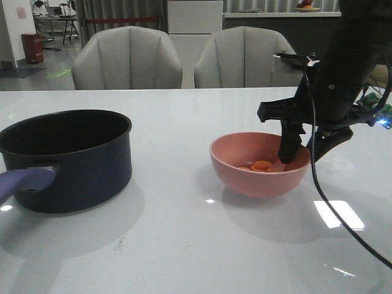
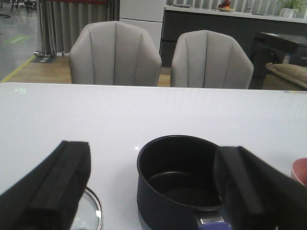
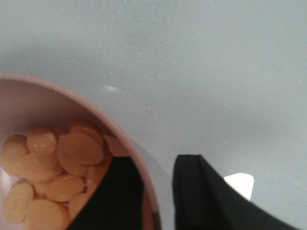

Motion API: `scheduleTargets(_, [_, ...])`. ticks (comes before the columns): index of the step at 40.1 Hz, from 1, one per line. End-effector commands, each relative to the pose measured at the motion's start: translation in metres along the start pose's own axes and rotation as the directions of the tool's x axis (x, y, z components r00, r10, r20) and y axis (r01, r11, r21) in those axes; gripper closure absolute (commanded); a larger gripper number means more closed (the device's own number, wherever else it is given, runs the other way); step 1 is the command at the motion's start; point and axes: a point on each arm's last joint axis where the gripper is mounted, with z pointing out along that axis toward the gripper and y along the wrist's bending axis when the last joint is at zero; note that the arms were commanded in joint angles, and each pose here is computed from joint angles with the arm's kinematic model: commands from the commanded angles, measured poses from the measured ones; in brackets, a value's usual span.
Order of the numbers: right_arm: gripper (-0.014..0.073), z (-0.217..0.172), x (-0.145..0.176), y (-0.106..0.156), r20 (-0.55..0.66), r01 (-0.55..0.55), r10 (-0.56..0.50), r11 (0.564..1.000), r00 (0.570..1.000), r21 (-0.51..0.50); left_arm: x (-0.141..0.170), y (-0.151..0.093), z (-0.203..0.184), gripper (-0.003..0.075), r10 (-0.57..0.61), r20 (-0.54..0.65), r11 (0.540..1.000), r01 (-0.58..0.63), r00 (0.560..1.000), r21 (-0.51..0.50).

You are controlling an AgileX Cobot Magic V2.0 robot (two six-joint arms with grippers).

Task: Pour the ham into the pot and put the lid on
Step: 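Grasp the rim of the pink bowl with the right gripper, then lift the pink bowl and carry it above the pot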

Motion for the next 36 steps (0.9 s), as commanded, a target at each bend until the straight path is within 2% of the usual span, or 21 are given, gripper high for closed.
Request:
scheduleTargets(1, [0.0473,-0.024,-0.017,0.007,0.100,-0.010,0.014,0.999,0.995,-0.037,-0.017,-0.002,-0.002,0.0158,-0.010,0.107,1.000,0.008,0.994,0.011])
scheduleTargets(4, [0.0444,-0.028,-0.021,0.009,0.115,-0.013,0.019,0.999,0.993,-0.046,-0.017,-0.002,-0.002,0.0158,-0.010,0.107,1.000,0.008,0.994,0.011])
scheduleTargets(11, [0.0447,-0.038,-0.035,0.013,0.192,-0.007,0.018,0.998,0.981,-0.058,-0.017,-0.002,-0.002,0.0158,-0.010,0.107,1.000,0.008,0.994,0.011])
scheduleTargets(17, [0.0447,-0.051,-0.046,0.022,0.201,0.000,0.018,0.996,0.979,-0.091,-0.017,-0.002,-0.002,0.0158,-0.010,0.107,1.000,0.008,0.994,0.011])
scheduleTargets(20, [0.0447,-0.063,-0.052,0.038,0.239,0.090,-0.065,0.991,0.969,-0.098,-0.017,-0.002,-0.002,0.0158,-0.010,0.107,1.000,0.008,0.994,0.011])
scheduleTargets(24, [0.0447,-0.081,-0.056,0.069,0.336,0.233,-0.187,0.967,0.923,-0.104,-0.017,-0.002,-0.002,0.0158,-0.010,0.107,1.000,0.008,0.994,0.011])
scheduleTargets(36, [0.0452,-0.091,-0.040,0.139,0.481,0.404,-0.298,0.906,0.824,-0.130,-0.017,-0.002,-0.002,0.0158,-0.010,0.107,1.000,0.008,0.994,0.011])
